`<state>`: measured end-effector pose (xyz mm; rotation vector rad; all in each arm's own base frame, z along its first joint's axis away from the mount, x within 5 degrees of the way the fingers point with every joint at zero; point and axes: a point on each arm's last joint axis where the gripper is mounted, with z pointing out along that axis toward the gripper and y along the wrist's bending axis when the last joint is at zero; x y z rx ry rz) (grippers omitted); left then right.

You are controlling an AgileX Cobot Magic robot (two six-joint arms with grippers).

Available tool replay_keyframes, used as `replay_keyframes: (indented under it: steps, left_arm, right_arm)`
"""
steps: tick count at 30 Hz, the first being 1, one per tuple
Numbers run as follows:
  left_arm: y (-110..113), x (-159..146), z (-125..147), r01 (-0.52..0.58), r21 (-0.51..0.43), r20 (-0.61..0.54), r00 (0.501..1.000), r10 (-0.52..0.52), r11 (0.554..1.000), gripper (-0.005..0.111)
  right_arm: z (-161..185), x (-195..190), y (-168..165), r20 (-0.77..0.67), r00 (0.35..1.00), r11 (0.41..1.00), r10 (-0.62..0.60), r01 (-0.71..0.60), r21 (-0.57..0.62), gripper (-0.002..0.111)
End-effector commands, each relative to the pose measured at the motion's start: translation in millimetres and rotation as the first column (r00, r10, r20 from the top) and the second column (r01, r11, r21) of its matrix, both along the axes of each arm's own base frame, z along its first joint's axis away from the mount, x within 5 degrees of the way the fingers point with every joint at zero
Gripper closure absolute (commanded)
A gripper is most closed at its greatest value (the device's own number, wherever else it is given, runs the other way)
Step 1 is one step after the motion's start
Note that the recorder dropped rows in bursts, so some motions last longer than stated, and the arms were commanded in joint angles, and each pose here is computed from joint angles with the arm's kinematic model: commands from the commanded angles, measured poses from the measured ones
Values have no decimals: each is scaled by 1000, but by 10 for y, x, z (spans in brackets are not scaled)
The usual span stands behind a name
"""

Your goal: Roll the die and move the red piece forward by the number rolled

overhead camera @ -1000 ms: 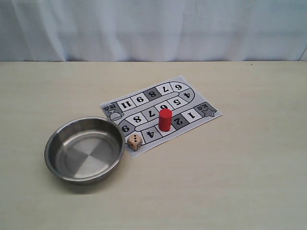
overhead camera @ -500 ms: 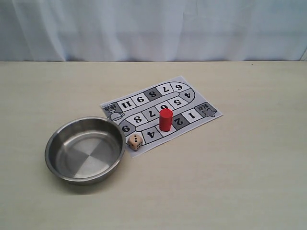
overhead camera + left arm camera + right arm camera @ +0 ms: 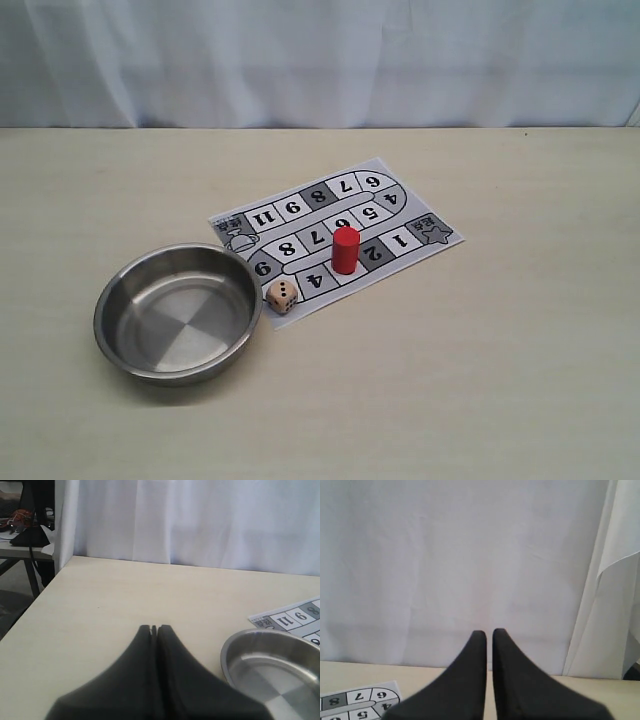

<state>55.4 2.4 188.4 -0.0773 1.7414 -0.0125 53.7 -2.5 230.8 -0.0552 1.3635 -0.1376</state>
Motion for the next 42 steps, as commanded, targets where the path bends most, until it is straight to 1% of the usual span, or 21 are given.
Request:
replay_keyframes:
  steps: [1,4,7,10,14,31,34,42]
  left_arm:
    - [0,-1,28,1,2,17,1000,-1,1000,107]
    - [0,-1,28,1,2,17,1000,-1,1000,107]
    - [0,-1,28,0,5,17,1000,0,1000,107]
    - [0,-1,28,0,5,17,1000,0,1000,107]
    - [0,-1,28,0,5,17,1000,0,1000,107]
    - [0,-1,28,1,2,17,1000,-1,1000,107]
    - [-1,-1,28,1,1,17,1000,-1,1000,107]
    - [-1,-1,28,1,1,17,1000,-1,1000,107]
  right_arm:
    - [-122,18,3,-63,998,998,-9,5,-63,104]
    - [-158,23,6,-102,995,998,-6,-1,-62,104]
    - [-253,28,14,-206,979,999,5,-16,-51,104]
    - [-314,26,20,-270,963,999,13,-25,-41,104]
    - [-319,26,21,-273,962,999,28,-22,26,104]
    - [-319,26,11,-274,962,1000,19,-11,28,104]
    - [-319,26,18,-271,962,997,34,-15,71,104]
    - [-319,26,18,-271,962,997,35,-15,74,104]
